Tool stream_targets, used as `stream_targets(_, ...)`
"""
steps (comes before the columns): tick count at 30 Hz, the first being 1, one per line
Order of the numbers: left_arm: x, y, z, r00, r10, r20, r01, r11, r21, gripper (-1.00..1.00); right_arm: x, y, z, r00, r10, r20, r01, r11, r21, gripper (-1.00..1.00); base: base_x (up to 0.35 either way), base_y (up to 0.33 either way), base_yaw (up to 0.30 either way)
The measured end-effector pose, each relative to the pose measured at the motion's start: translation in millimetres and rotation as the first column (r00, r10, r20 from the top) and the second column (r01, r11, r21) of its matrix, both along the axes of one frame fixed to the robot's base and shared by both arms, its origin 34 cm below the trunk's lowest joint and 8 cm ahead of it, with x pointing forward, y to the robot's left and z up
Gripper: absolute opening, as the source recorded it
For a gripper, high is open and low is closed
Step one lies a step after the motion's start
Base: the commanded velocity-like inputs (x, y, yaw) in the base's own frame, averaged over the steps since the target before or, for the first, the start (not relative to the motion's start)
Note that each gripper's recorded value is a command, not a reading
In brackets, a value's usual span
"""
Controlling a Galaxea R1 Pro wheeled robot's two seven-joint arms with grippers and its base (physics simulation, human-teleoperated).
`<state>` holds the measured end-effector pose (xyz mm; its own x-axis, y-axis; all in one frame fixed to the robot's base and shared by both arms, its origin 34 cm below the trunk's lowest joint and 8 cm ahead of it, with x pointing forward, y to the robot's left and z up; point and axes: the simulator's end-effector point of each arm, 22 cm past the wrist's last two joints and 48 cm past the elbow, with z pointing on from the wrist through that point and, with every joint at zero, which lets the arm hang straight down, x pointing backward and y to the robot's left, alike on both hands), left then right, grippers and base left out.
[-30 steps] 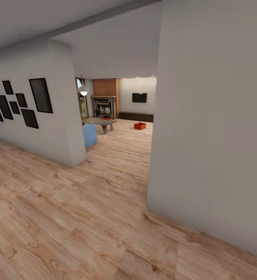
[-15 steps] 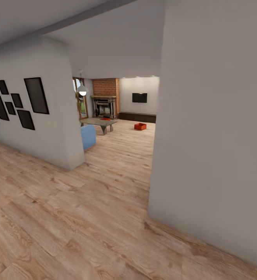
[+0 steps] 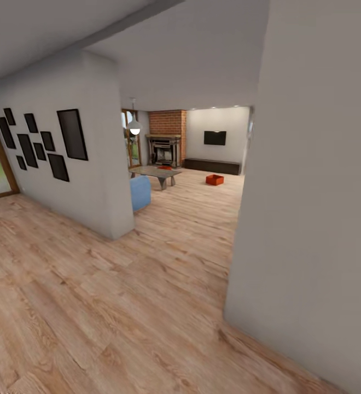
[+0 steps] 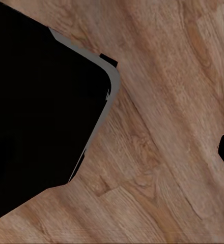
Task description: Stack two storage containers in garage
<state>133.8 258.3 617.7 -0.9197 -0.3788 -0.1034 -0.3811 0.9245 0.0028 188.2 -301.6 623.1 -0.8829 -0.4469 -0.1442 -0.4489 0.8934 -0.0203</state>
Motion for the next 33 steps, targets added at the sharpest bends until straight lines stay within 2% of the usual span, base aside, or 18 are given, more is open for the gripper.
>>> stream_targets(14, 0.1, 0.0, 0.0, 1.0, 0.001, 0.0, -0.001, 1.0, 0.0, 1.0, 0.3, -1.1, 0.1, 1.0, 0.0, 0.0, 0.0, 1.0, -0.001, 1.0, 0.324, 0.0, 0.261)
stream_targets(33, 0.1, -1.2, 0.0, 1.0, 0.001, 0.0, -0.001, 1.0, -0.002, 1.0, 0.5, -1.8, 0.2, 1.0, -0.001, 0.001, 0.001, 1.0, -0.001, 1.0, 0.324, 0.0, 0.016)
